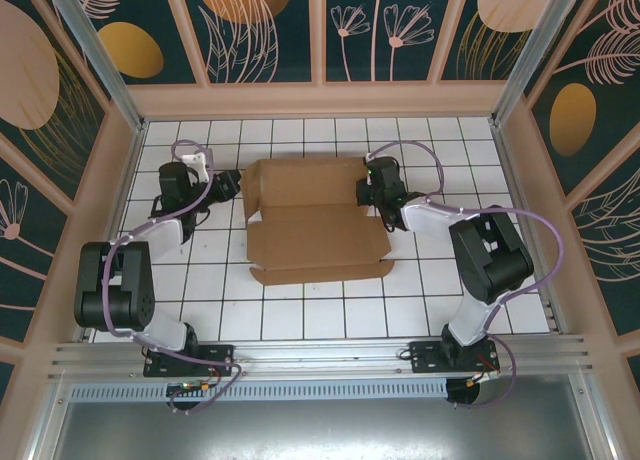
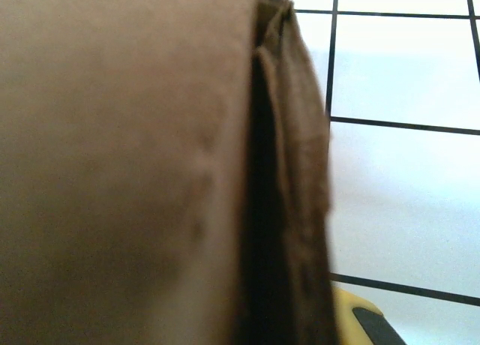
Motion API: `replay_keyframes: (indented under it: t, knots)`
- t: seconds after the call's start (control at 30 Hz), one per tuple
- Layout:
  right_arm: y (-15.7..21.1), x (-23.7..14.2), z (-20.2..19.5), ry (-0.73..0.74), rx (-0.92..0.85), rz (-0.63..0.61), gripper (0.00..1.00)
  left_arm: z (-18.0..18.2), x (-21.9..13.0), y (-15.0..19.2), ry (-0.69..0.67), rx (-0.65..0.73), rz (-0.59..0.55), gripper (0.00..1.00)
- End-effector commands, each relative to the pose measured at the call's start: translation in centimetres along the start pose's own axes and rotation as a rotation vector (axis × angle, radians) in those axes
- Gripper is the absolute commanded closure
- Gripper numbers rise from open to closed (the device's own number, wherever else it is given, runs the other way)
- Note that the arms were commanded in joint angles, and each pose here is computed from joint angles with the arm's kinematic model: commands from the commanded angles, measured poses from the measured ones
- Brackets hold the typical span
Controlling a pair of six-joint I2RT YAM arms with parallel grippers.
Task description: Fold the paper box
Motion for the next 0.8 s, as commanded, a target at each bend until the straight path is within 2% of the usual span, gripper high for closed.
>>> replay_keyframes:
  t: [0.0,0.1,0.27,0.4,0.5,0.77]
  knots:
    - [1.8,1.3,-0.2,-0.003,0.024,0.089,1.00,-1.9,-0.1,0.1,0.043,-0.006,-0.015,0.53]
    - [1.9,1.3,0.0,-0.005,0.030,0.084,1.00,-2.8,0.2,0.7,-0.005,-0.008,0.002,0.53]
    - [2.5,1.3,0.3,-0.017,0.020,0.074,1.00,-3.1,-0.4,-0.3,-0.061,-0.057,-0.046,0.52]
    - [2.6,1.2,0.2,0.029,-0.013,0.063,1.00,-2.4,0.9,-1.3,-0.125,-0.124,-0.009,0.52]
    - [2.6,0.7,0.5,0.064,-0.051,0.037,1.00,-2.2,2.0,-1.4,-0.109,-0.168,0.029,0.52]
    - [3.6,0.5,1.4,0.181,-0.145,-0.020,1.00,-1.8,3.7,-2.0,-0.112,-0.156,0.109,0.52]
Point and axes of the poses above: each hand's point on the last joint's axis, 136 mm out from that joint toward the fingers, its own x axis out along the fingers, its own z axis along the line the jaws close on, y = z × x, the point moved 8 cm from there along -x, back along the fingers, and after that the axes turned 2 degrees about x, right-handed, at the moved point
